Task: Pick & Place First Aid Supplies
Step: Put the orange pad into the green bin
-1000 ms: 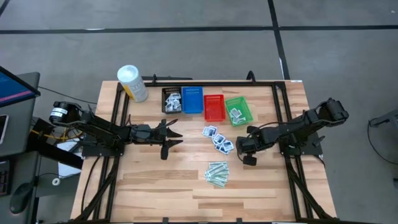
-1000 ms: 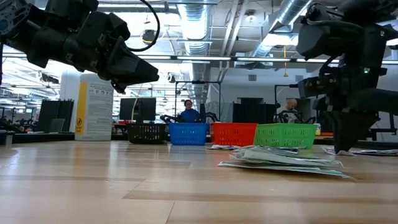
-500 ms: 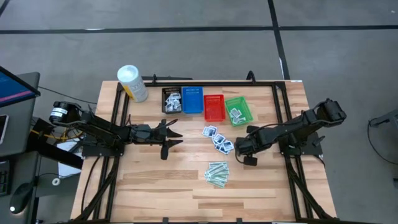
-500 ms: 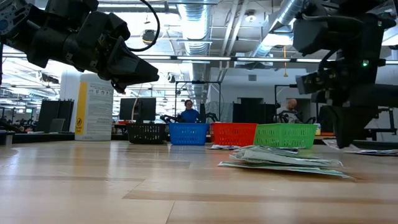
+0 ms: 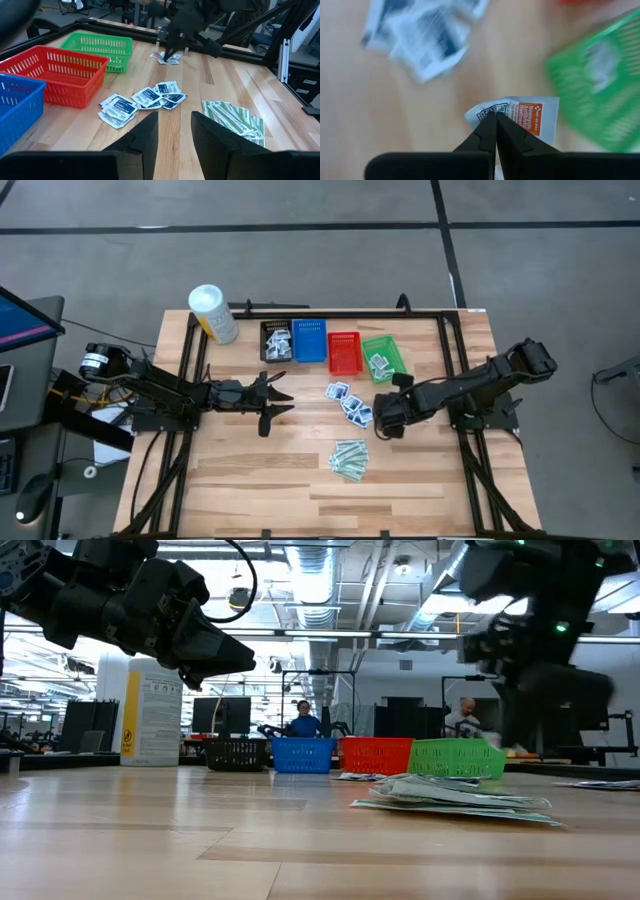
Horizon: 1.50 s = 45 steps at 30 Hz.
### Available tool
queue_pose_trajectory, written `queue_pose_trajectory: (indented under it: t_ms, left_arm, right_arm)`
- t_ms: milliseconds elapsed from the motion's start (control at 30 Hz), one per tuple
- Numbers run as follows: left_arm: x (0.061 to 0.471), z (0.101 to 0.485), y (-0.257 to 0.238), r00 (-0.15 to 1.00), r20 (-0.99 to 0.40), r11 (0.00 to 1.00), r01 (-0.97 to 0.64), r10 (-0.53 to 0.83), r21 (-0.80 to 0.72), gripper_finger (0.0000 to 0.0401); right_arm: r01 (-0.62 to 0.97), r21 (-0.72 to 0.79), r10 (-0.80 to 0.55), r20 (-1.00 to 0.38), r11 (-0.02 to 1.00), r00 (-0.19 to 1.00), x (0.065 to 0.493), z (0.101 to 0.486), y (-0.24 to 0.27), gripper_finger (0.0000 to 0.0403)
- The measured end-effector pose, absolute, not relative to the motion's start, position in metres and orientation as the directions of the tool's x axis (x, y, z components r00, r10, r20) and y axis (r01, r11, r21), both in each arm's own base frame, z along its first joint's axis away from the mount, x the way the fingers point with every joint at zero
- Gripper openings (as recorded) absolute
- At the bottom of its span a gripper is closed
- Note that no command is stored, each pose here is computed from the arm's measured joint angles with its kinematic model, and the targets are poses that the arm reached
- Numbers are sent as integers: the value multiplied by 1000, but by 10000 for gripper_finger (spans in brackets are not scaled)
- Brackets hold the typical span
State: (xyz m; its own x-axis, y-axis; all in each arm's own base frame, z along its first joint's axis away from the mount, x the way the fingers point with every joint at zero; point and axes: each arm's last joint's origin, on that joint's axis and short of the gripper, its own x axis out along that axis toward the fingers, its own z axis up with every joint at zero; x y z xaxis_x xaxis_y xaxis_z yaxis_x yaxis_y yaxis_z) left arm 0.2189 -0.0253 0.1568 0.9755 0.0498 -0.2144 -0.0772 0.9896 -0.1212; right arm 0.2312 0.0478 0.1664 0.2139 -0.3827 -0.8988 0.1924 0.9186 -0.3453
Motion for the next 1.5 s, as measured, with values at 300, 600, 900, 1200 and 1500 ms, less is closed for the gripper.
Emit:
queue_pose_trajectory:
  t_ms: [300, 600, 900, 1200, 1500]
  left_arm:
    - [219, 157, -25, 975, -214, 989, -79, 50, -128, 116]
    - [219, 157, -25, 977, -207, 986, -81, 50, -148, 116]
    - [219, 158, -25, 979, -196, 985, -80, 50, -150, 116]
    - [219, 159, -25, 981, -189, 981, -83, 50, -173, 116]
    - [220, 160, -25, 982, -178, 982, -86, 56, -167, 116]
  right_arm:
    - [304, -538, -610, -752, 787, 248, 250, 197, 27, 0]
    - [411, -436, -579, -739, 801, 344, 237, 227, -24, 0]
    - [638, -156, -549, -683, 754, 482, 203, 222, -65, 0]
    - [719, -108, -582, -675, 687, 454, 198, 186, -70, 0]
    - [706, -163, -613, -651, 689, 448, 199, 187, -65, 0]
